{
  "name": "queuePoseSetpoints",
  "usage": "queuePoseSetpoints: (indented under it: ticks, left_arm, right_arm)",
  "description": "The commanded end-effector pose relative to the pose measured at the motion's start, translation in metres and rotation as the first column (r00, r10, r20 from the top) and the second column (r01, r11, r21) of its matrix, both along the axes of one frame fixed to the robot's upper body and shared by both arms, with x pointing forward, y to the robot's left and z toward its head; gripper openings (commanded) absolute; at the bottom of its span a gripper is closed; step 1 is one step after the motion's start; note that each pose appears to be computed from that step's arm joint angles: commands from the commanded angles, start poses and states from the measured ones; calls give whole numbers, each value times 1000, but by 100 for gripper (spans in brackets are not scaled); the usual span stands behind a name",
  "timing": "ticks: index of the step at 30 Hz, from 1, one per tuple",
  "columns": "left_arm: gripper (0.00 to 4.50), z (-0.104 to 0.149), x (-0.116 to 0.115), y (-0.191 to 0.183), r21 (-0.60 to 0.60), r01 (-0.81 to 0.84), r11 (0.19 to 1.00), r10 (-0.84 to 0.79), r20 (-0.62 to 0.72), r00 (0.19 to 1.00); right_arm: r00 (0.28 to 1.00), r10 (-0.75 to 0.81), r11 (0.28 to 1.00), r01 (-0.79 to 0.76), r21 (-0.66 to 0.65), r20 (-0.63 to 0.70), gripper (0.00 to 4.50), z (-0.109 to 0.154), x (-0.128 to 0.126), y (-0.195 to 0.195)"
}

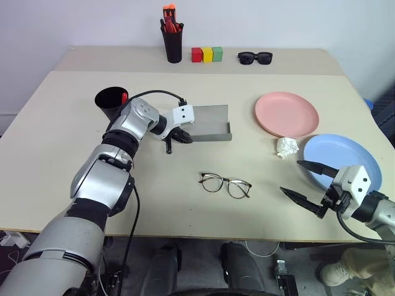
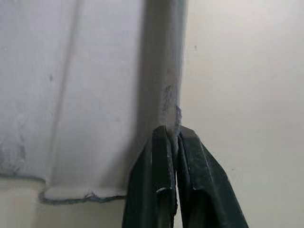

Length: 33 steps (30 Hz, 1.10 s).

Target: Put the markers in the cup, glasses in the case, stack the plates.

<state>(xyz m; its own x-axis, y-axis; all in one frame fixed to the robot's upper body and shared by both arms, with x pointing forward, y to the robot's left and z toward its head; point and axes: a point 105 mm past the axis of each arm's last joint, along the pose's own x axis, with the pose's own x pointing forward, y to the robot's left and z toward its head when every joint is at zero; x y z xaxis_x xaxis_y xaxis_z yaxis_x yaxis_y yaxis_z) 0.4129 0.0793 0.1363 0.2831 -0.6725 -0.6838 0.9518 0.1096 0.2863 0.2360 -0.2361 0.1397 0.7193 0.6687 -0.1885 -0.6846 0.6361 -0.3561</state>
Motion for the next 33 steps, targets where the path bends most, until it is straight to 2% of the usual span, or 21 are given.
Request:
queuePoseSetpoints:
  ticks: [1,9,19,25,33]
  left_arm:
    - [3,14,-2,2,-9,61,998,-60,37,997]
    - [3,19,-19,11,-12,142,990,-142,-2,990]
    - [3,11,-49,18,-36,117,992,-119,-47,992]
    - [3,8,-59,23,-41,81,996,-84,-57,995]
    - [3,6,-62,22,-41,70,997,-71,-39,997]
  right_arm:
    - [999,10,1000,-10,-2,44,427,7,1,3]
    - [999,10,1000,-10,4,45,427,4,0,3]
    - [1000,28,1000,-28,11,12,427,-6,-9,4]
    - [999,41,999,-41,10,4,427,-6,-11,6]
    - [998,64,998,-64,9,7,427,-5,-8,10]
